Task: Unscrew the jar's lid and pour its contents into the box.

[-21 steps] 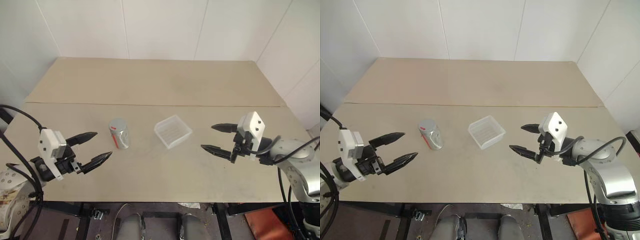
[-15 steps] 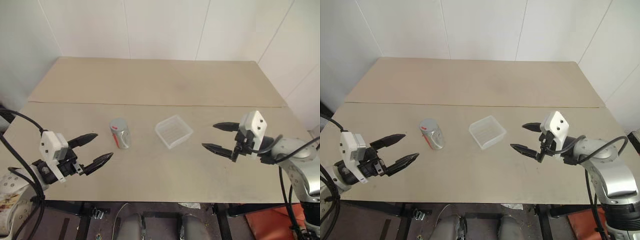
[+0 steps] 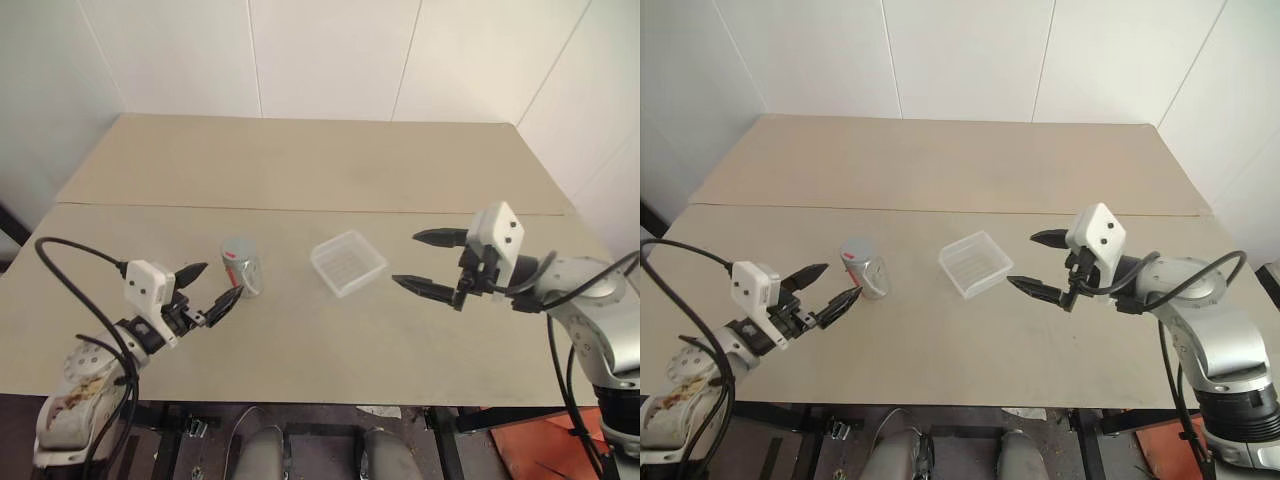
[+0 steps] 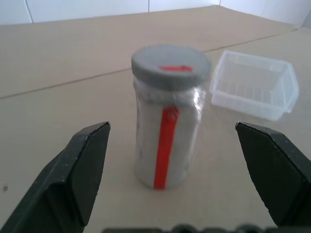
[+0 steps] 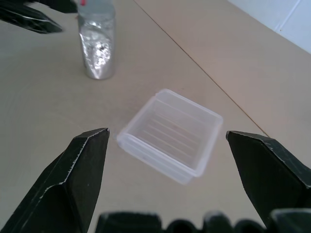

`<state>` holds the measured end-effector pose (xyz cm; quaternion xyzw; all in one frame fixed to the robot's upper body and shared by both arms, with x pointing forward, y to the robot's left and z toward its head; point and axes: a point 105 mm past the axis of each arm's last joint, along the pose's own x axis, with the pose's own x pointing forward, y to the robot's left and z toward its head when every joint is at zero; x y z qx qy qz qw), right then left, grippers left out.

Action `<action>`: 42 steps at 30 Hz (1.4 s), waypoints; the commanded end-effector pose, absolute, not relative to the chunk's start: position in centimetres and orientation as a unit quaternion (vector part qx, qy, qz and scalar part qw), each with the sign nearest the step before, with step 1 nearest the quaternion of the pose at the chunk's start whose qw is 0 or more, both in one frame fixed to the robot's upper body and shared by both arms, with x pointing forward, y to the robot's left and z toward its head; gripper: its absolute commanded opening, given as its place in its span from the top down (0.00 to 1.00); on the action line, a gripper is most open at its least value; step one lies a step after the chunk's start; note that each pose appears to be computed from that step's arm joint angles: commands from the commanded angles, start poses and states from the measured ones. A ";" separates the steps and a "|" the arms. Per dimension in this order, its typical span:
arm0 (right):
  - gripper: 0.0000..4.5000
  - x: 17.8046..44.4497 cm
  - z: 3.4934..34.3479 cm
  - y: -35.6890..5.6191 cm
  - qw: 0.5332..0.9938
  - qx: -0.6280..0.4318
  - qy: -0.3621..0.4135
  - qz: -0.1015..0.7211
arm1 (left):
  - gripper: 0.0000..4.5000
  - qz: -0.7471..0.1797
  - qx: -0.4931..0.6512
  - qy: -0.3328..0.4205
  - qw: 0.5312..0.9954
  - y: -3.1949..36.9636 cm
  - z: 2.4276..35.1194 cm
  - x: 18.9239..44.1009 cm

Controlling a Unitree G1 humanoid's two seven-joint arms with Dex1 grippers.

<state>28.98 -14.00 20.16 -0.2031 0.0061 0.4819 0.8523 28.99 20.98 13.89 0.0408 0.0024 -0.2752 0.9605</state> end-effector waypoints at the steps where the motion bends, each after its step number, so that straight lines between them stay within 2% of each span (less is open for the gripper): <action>1: 0.00 28.6 22.0 -13.2 0.850 -0.215 -0.027 0.481 | 0.00 -0.285 0.057 -0.006 0.957 20.6 13.8 30.2; 12: 0.00 27.6 22.3 -12.6 0.847 -0.215 -0.035 0.484 | 0.00 -0.280 0.067 -0.017 0.957 19.3 12.9 33.1; 23: 0.00 27.7 22.4 -12.9 0.850 -0.219 -0.037 0.478 | 0.00 -0.255 0.040 -0.053 0.965 17.1 12.8 34.5; 26: 0.00 27.8 22.6 -13.0 0.851 -0.219 -0.039 0.475 | 0.14 -0.249 0.038 -0.057 0.966 17.0 12.7 34.4; 31: 0.00 27.9 22.8 -13.1 0.855 -0.221 -0.042 0.468 | 0.50 -0.242 0.038 -0.067 0.967 17.2 13.0 34.1; 32: 0.00 27.9 22.7 -13.0 0.854 -0.220 -0.043 0.469 | 0.54 -0.243 0.039 -0.068 0.967 17.2 13.2 34.0; 33: 0.00 27.8 22.7 -12.9 0.853 -0.219 -0.045 0.471 | 0.57 -0.248 0.045 -0.070 0.965 17.1 13.4 33.8; 39: 0.00 28.3 23.5 -11.1 0.843 -0.207 -0.067 0.492 | 0.57 -0.318 0.078 -0.063 0.943 16.1 15.3 33.0; 42: 0.00 28.5 24.5 -8.7 0.825 -0.177 -0.082 0.531 | 0.57 -0.417 0.103 -0.055 0.901 15.1 17.0 32.2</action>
